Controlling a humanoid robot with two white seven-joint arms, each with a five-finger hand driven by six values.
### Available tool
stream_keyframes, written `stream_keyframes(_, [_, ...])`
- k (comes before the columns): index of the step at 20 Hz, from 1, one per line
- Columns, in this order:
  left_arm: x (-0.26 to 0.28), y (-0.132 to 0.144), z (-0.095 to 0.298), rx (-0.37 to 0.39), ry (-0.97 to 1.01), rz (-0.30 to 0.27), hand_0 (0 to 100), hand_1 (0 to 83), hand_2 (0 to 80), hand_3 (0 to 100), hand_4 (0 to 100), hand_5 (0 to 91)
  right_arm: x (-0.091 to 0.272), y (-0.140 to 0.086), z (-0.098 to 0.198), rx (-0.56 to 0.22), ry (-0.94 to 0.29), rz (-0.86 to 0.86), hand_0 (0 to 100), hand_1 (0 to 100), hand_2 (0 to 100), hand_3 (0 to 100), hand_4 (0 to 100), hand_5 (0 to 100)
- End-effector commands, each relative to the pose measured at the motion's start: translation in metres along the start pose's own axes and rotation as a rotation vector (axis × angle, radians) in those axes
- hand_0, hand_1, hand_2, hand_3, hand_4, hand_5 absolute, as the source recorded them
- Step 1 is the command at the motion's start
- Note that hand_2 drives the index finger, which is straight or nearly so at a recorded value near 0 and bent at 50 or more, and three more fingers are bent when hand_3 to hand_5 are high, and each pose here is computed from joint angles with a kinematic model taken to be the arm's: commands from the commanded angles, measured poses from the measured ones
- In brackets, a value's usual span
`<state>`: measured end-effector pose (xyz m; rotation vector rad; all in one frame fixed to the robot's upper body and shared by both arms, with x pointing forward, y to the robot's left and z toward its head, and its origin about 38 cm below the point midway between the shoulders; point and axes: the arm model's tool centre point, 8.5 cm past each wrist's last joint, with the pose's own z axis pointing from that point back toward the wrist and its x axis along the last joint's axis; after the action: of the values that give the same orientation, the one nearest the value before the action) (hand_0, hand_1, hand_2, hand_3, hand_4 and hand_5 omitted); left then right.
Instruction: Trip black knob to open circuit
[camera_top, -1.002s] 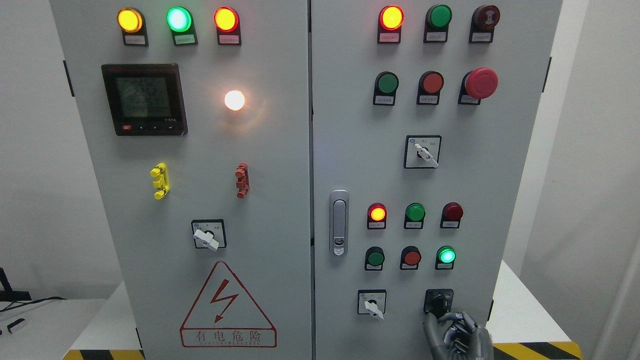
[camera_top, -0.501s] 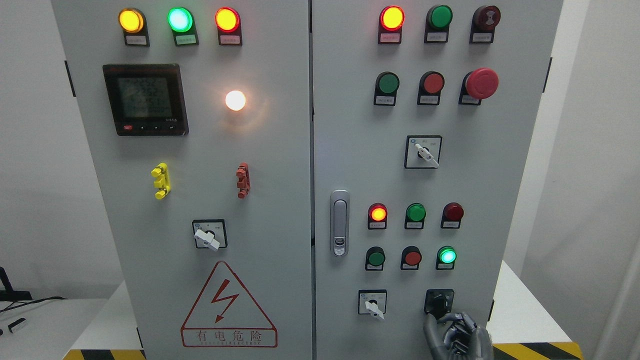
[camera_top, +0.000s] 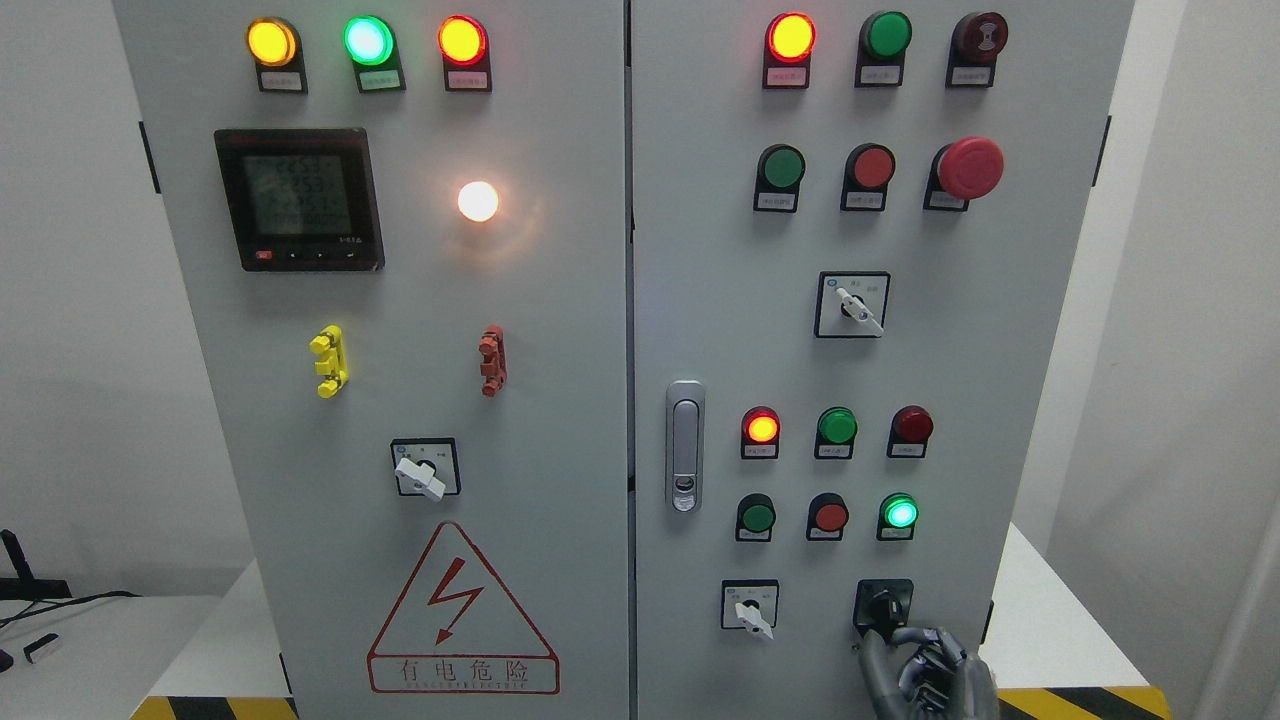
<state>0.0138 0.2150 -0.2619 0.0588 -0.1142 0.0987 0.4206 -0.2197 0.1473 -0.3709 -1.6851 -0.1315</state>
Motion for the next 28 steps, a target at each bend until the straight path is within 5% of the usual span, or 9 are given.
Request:
stream_keyframes(1, [-0.0001, -0.0004, 0.0000, 0.000, 0.000, 0.005, 12, 38.9, 0.0, 0, 0, 0.0, -0.0017, 0.0011, 0.0001, 0.002, 0.005, 0.005, 40, 70, 54, 92, 94, 100])
stream_keyframes(28, [-0.0001, -0.0004, 0.0000, 0.000, 0.000, 0.005, 12, 38.9, 0.0, 0, 0, 0.0, -0.0001, -0.0054, 0.0015, -0.008, -0.058, 0.109, 41, 76, 50, 91, 92, 100])
